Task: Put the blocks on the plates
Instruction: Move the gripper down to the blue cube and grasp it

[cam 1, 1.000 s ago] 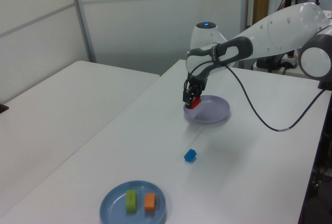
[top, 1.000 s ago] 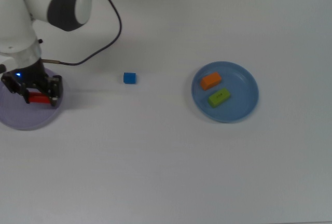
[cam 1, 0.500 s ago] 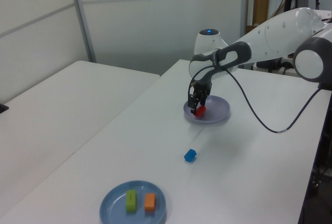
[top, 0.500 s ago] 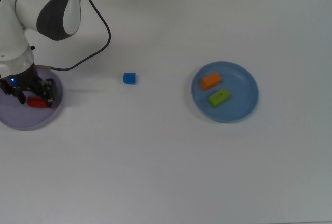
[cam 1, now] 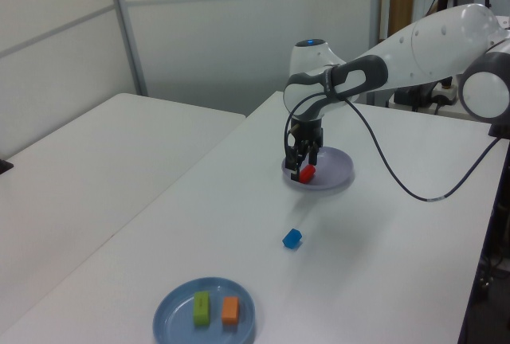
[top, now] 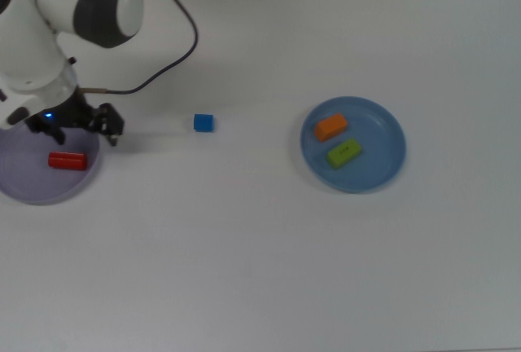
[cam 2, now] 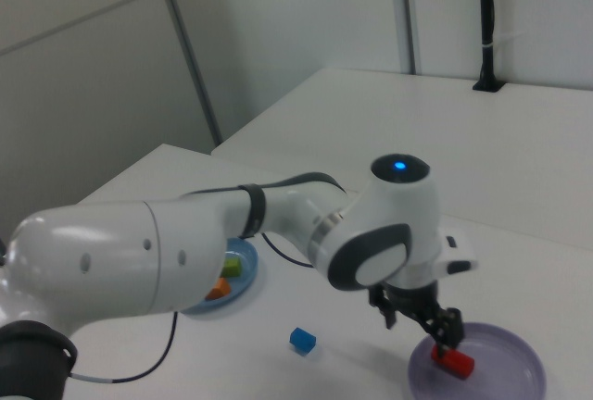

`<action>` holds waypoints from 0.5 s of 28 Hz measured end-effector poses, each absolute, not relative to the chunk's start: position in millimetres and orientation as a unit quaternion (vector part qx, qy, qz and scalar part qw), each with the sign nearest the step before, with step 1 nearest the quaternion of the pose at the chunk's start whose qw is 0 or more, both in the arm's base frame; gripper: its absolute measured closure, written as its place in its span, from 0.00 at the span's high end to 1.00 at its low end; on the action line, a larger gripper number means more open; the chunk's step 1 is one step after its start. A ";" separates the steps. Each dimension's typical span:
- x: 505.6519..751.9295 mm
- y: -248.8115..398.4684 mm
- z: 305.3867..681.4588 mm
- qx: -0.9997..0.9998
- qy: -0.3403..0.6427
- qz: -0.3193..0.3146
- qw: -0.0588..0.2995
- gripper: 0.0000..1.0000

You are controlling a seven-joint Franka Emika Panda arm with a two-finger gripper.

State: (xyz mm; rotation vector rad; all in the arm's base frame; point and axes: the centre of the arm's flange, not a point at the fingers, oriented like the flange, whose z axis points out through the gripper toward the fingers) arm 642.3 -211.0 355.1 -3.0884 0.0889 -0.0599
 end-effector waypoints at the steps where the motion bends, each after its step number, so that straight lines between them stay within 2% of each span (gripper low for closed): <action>1: 641.5 -200.1 359.0 -0.999 0.026 -0.014 0.029 1.00; 6: 631.4 -132.3 368.1 -0.999 0.004 0.016 0.043 1.00; 14: 606.9 -42.4 349.2 -0.997 0.001 0.057 0.044 1.00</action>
